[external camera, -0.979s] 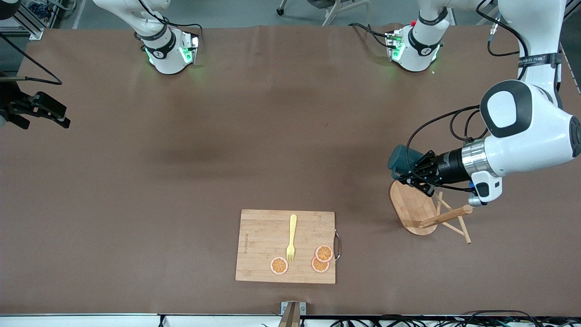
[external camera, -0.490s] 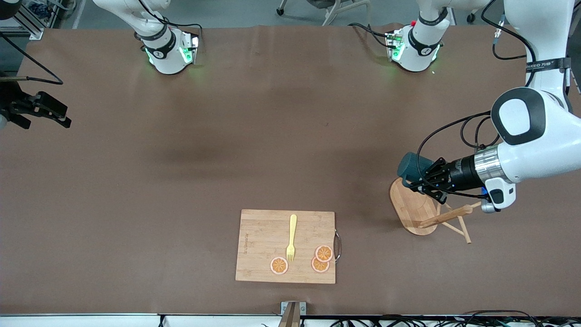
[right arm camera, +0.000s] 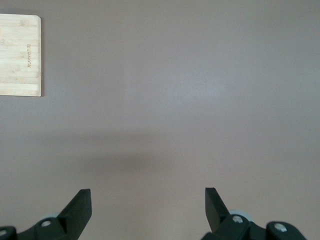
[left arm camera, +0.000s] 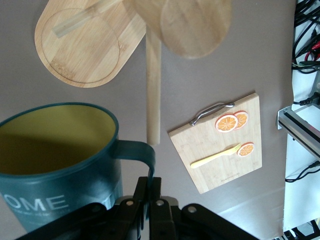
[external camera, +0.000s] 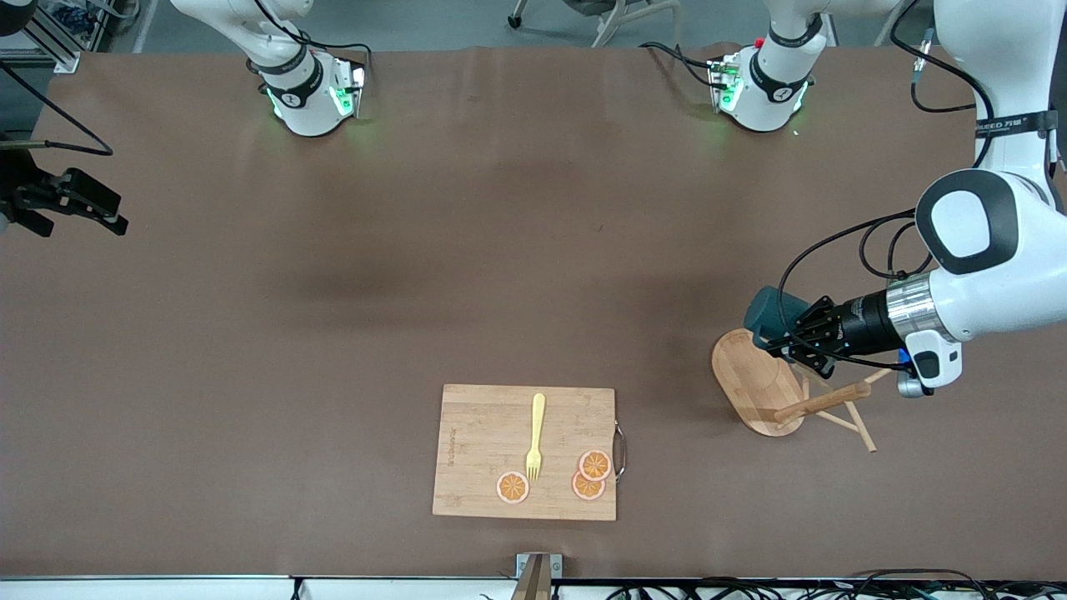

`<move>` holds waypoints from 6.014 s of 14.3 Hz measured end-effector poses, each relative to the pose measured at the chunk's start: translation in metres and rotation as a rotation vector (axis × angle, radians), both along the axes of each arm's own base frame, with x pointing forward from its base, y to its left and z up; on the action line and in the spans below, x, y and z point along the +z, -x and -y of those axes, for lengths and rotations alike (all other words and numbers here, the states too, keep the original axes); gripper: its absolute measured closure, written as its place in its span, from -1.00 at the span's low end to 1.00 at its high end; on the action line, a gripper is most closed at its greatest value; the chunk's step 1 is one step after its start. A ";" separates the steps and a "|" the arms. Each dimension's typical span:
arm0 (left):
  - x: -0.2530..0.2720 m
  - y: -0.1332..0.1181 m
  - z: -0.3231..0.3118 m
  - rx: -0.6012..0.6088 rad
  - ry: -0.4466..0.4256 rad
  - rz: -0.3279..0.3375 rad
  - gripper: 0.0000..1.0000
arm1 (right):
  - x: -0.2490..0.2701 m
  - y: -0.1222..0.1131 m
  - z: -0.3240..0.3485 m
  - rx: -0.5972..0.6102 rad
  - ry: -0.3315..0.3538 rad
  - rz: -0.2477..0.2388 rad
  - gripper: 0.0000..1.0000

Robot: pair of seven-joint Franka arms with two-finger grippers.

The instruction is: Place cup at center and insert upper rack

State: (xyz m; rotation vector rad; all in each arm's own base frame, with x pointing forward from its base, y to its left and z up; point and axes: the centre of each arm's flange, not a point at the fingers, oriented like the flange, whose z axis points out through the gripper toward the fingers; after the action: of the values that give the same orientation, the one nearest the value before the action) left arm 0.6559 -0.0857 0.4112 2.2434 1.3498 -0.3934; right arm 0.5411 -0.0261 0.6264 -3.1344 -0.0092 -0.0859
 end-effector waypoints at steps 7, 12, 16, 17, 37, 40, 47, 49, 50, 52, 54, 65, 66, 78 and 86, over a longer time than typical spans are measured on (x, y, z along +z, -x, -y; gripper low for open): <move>0.004 0.000 0.021 -0.009 0.020 -0.004 0.90 | -0.001 0.000 0.002 -0.004 0.000 -0.004 -1.00; 0.027 -0.006 0.039 -0.007 0.056 0.028 0.90 | -0.002 0.000 0.005 -0.012 -0.001 -0.006 -1.00; 0.025 -0.011 0.039 0.004 0.070 0.029 0.90 | -0.003 -0.001 0.006 -0.013 -0.001 -0.008 -1.00; 0.023 -0.015 0.037 0.008 0.069 0.031 0.90 | -0.003 -0.001 0.006 -0.013 -0.001 -0.008 -1.00; -0.005 -0.046 -0.033 0.130 0.043 0.048 0.90 | 0.002 -0.001 0.001 -0.005 -0.001 0.000 -1.00; -0.010 -0.047 -0.037 0.135 0.042 0.042 0.90 | 0.002 -0.001 0.001 -0.005 -0.001 0.000 -1.00; 0.001 -0.052 -0.040 0.144 0.040 0.073 -0.11 | 0.002 -0.001 0.001 -0.005 -0.001 0.000 -1.00; 0.008 -0.054 -0.041 0.140 0.028 0.090 -0.52 | 0.002 -0.001 0.001 -0.005 -0.001 0.000 -1.00; 0.011 -0.055 -0.042 0.132 0.010 0.099 -0.68 | 0.002 -0.001 0.001 -0.005 -0.001 0.000 -1.00; 0.018 -0.056 -0.045 0.111 -0.038 0.117 -1.00 | 0.001 -0.001 0.001 -0.005 -0.001 -0.005 -1.00; 0.032 -0.055 -0.048 0.092 -0.082 0.142 -1.00 | 0.000 0.001 0.001 -0.005 -0.002 -0.017 -1.00; 0.144 0.011 -0.070 -0.558 -0.401 0.276 -1.00 | -0.001 0.001 0.003 -0.008 -0.001 -0.027 -1.00; 0.156 0.020 -0.076 -0.625 -0.409 0.287 -1.00 | -0.002 0.001 0.003 -0.009 -0.001 -0.028 -1.00; 0.239 0.095 -0.095 -1.026 -0.502 0.400 -1.00 | -0.003 0.000 0.005 -0.007 0.020 -0.029 -1.00; 0.243 0.098 -0.092 -1.119 -0.498 0.436 -1.00 | -0.002 0.002 -0.001 0.003 0.020 -0.031 -1.00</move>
State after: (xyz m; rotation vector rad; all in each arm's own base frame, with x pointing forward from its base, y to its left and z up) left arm 0.5581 0.0059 0.6544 3.0766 -0.1565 0.1206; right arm 0.5390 -0.0250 0.6246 -3.1551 -0.0150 -0.0373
